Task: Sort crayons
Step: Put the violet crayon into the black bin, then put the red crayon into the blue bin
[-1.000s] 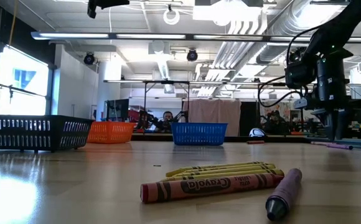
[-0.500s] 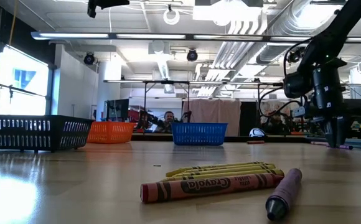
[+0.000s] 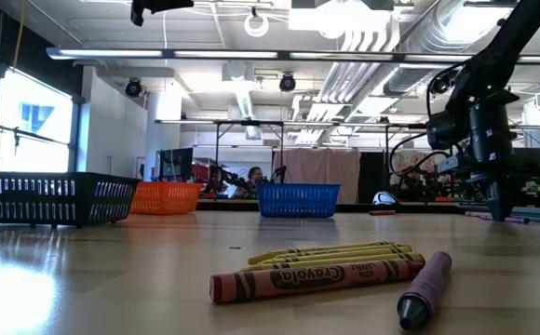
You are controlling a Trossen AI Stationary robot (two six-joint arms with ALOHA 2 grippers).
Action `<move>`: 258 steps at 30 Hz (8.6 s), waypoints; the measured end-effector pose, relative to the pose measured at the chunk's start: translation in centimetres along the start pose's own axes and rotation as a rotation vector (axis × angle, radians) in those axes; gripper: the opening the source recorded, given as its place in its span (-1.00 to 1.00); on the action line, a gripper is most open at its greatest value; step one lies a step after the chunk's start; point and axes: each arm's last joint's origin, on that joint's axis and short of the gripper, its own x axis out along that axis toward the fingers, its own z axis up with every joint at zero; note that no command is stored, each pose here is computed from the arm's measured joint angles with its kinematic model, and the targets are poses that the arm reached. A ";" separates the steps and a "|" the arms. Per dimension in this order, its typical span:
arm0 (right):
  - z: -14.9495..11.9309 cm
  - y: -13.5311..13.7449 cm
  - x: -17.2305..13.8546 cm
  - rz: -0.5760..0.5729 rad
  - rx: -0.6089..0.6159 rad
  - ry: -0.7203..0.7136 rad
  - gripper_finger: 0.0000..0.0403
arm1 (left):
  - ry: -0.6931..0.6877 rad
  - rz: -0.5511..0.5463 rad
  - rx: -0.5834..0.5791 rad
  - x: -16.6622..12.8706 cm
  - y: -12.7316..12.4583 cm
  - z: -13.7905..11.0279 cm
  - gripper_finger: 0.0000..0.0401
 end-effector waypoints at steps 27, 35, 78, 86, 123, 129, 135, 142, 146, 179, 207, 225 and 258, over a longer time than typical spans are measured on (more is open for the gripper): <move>-2.5 13.6 -18.1 0.932 -0.646 -1.054 -0.96 | 0.081 0.011 0.016 -1.2 0.2 -0.5 -0.63; -6.1 17.0 -23.7 0.908 -0.778 -1.347 -0.96 | 0.053 -0.232 0.026 1.6 -0.8 -0.8 -0.56; -5.9 31.7 -25.6 0.784 -1.196 -1.441 -0.96 | 0.028 -0.313 -0.012 5.5 -1.4 -2.2 0.08; -5.6 32.2 -25.0 0.780 -1.199 -1.437 -0.96 | 0.064 -0.338 -0.039 6.1 -1.5 -2.8 0.08; -4.5 31.4 -25.2 0.710 -1.149 -1.431 -0.44 | 0.030 -0.352 -0.033 5.3 -0.7 -1.9 -0.99; -4.2 30.2 -25.5 0.644 -1.129 -1.387 -0.36 | 0.168 -0.270 -0.094 2.2 0.8 -1.7 -1.00; -4.0 29.6 -25.0 0.597 -1.136 -1.320 -0.38 | 0.645 -0.192 -0.291 -3.5 1.5 -4.5 -1.00; -3.4 29.2 -24.6 0.560 -1.130 -1.279 -0.40 | 1.139 -0.113 -0.494 -8.6 0.9 -7.3 -1.00; -3.3 29.2 -24.6 0.570 -1.108 -1.272 -0.40 | 1.255 -0.108 -0.501 -9.3 0.4 -7.9 -1.00; -3.5 27.3 -21.2 0.379 -0.978 -0.883 -0.40 | 1.450 -0.111 -0.458 -8.6 0.4 -18.4 -0.63; 4.9 15.9 -9.2 -0.303 -1.380 -0.414 -0.40 | 1.144 -0.304 -0.451 -6.1 -1.1 -14.0 -0.60; 9.8 15.0 -2.5 -0.439 -1.596 -0.176 -0.40 | 0.781 -0.140 -0.357 -5.3 -1.4 -7.0 -0.60; 10.6 14.5 -0.5 -0.283 -1.739 -0.089 -0.68 | 0.728 -0.050 -0.261 -3.7 -1.5 -7.3 -0.60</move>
